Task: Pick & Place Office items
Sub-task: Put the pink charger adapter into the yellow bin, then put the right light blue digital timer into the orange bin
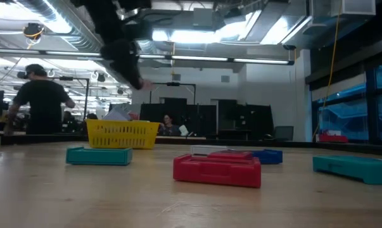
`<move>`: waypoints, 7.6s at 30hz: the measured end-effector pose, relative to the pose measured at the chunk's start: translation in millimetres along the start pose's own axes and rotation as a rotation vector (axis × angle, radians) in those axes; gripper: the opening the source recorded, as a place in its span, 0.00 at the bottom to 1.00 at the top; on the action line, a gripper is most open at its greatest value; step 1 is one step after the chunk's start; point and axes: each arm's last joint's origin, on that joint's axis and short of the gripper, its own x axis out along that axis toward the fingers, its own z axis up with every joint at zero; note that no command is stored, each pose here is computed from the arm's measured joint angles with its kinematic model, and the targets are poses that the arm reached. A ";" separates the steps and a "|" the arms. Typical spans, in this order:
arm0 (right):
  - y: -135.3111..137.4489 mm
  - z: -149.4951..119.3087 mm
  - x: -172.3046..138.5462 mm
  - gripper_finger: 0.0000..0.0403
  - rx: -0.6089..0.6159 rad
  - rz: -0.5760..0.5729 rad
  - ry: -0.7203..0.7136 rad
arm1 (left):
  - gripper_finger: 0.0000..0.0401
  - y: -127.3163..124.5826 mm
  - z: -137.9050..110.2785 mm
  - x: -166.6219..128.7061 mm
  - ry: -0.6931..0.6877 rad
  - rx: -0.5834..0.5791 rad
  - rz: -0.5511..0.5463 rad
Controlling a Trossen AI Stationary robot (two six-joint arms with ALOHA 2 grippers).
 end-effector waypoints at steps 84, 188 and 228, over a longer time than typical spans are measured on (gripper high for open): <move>-0.9 0.2 1.8 0.59 0.012 -0.013 -0.003 | 0.74 7.4 -46.1 35.8 0.166 -0.102 -0.088; -145.5 -196.6 220.6 0.65 1.310 -0.380 1.024 | 0.50 -43.8 -48.8 -172.0 -1.297 0.035 0.260; -143.6 -193.1 213.5 0.38 1.071 -0.451 0.797 | 0.51 -44.2 -48.9 -171.8 -1.300 0.037 0.249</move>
